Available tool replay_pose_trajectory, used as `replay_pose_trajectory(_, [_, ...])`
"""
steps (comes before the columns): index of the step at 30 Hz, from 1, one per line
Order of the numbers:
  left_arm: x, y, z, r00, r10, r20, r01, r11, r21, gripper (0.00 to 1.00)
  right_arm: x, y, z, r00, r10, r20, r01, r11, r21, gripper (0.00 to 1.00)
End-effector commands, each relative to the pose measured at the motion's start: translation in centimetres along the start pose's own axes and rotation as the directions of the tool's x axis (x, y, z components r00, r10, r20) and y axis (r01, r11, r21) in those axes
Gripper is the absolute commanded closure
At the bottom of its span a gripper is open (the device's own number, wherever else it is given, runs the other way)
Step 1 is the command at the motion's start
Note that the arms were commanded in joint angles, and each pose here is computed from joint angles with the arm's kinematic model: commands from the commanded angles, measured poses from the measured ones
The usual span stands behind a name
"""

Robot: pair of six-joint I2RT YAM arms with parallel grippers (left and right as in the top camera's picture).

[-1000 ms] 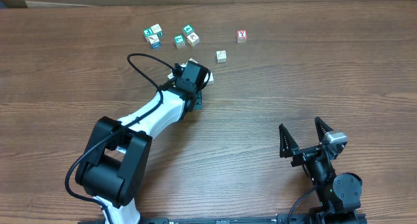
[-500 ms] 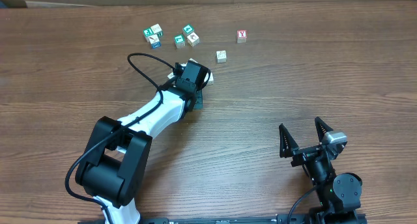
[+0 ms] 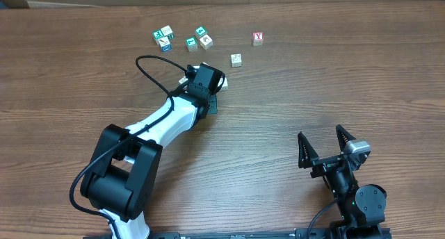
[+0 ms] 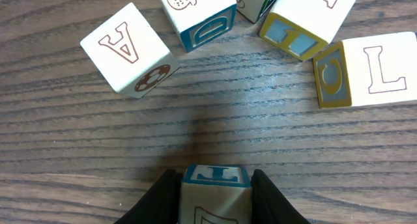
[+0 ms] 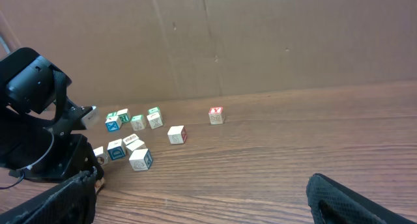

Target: Form a horizontal line

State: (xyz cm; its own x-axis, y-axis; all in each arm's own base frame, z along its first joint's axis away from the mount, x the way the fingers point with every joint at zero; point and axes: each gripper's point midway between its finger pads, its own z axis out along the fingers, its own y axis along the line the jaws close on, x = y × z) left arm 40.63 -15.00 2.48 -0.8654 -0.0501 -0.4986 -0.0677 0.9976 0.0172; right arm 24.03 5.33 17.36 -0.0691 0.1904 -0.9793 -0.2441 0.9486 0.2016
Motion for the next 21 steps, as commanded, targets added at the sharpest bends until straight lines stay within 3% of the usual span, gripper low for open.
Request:
replay_pose_trajectory(1, [0.42,0.31,0.45,1.000,0.022,-0.005,-0.023,1.000,-0.016,0.73,0.26,-0.28,0.03,1.000,0.003,0.000,-0.003,1.000,0.012,0.00])
replay_pose_trajectory(21, [0.12,0.54,0.45,1.000,0.021,0.010,-0.020,0.999,-0.031,0.74,0.26,-0.28,0.03,1.000,0.003,0.000,-0.003,1.000,0.012,0.00])
